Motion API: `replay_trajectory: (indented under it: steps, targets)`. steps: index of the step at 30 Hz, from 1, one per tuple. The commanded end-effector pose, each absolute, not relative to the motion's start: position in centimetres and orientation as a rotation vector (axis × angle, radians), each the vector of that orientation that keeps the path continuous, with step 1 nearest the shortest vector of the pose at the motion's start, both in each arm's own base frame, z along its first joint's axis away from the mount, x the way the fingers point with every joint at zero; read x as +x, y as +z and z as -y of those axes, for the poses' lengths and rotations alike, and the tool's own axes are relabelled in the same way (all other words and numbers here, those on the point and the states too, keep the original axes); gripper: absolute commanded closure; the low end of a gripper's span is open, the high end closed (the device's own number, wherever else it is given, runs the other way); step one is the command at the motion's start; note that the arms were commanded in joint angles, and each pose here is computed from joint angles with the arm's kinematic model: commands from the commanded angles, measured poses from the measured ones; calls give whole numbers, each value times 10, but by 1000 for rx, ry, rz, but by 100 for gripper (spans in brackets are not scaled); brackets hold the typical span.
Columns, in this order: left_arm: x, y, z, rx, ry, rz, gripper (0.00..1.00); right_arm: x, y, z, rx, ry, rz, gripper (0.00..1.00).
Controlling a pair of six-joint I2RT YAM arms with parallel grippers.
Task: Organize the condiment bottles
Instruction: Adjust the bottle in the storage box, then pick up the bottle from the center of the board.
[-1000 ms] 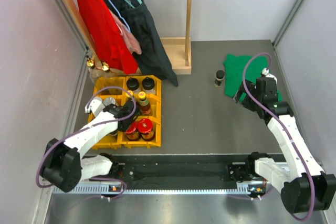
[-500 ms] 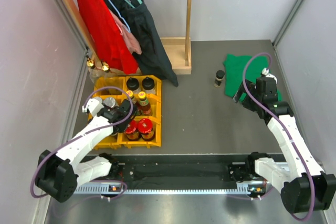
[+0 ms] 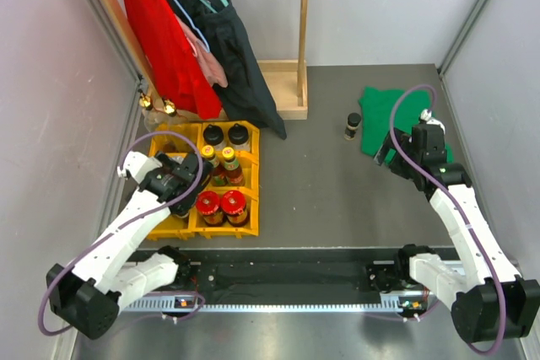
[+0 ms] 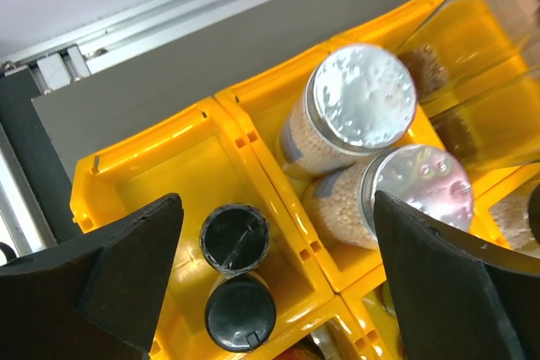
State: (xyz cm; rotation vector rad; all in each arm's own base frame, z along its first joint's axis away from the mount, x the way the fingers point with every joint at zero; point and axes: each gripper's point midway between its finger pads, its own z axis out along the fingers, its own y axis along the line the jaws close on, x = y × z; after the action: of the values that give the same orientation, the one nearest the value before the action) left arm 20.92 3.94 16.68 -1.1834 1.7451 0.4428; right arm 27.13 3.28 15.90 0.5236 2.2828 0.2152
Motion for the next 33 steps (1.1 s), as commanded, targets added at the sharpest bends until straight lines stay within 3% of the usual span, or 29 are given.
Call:
replay_trajectory:
  steps: [1,15,22,33]
  targets:
    - [205,191,-48,-1146,470,-1718,1,285,178,-37,481,256,-2233,3]
    - [231,230,-16,-815,271,-1874,1,377,202,-84,294,146,-2267,2]
    - [235,241,-6,-675,241,-1941,1,428,183,-93,263,81,-2330,4]
    - [236,279,11,-448,85,-1903,1,462,147,-103,218,2,-2421,9]
